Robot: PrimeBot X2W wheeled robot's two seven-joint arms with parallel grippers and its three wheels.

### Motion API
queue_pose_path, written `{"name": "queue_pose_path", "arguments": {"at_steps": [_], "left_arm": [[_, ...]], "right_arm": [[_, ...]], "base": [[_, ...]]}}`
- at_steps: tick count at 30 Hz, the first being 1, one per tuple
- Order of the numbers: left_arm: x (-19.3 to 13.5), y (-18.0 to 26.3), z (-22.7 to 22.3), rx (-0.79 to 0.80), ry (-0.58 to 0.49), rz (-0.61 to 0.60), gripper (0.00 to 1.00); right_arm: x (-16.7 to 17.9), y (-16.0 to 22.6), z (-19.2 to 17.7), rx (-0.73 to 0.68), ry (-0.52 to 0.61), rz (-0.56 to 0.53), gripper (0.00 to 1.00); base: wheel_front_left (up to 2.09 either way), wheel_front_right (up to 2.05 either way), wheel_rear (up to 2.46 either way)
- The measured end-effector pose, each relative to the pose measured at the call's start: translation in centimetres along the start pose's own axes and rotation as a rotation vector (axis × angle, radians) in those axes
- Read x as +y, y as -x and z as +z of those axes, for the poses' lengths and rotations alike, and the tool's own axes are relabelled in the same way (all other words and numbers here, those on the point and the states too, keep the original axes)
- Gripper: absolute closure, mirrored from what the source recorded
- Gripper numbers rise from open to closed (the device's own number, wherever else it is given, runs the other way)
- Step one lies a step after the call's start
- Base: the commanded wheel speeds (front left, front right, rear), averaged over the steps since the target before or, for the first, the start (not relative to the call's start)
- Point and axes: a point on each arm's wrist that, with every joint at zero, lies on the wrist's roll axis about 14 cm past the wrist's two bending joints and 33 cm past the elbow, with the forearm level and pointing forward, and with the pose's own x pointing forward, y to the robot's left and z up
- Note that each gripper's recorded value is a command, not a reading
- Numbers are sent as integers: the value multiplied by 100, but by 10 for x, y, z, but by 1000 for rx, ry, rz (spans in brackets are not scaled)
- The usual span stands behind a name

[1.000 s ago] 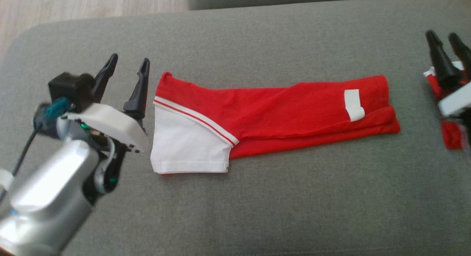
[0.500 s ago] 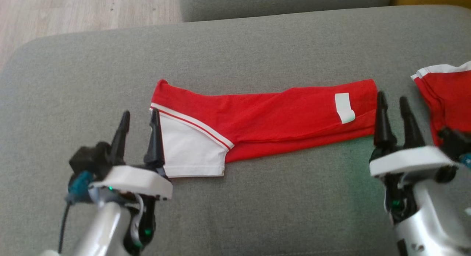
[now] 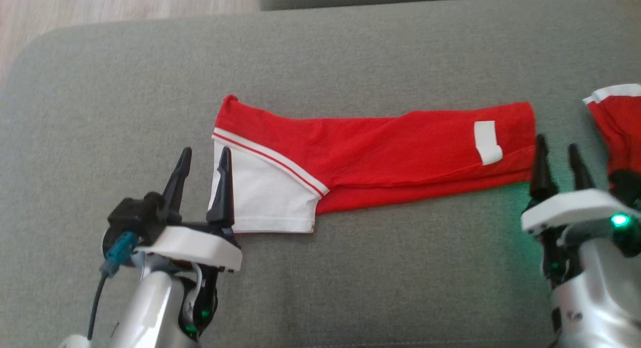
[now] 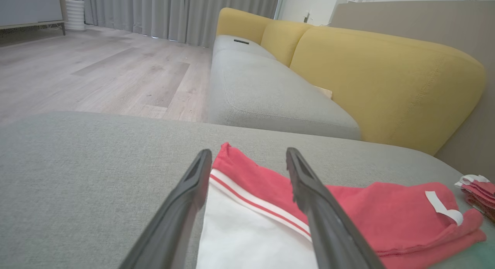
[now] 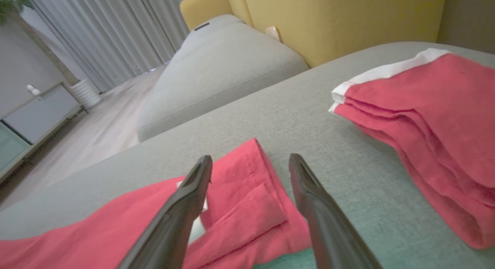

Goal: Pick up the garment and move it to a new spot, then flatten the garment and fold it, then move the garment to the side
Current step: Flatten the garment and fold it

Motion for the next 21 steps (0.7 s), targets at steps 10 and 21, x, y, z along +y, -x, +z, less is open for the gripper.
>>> {"name": "queue_pose_path", "arguments": {"at_steps": [10,21], "left_arm": [[16,-6,-11,26,-3,32,0],[20,-11,-11,22,-6,40,0]], "right_arm": [[-29,-22,-47,192,9,-118,0],[-18,-27,-64,250,-2,-99,5]], "base": [[0,0,0],[0,0,0]]}}
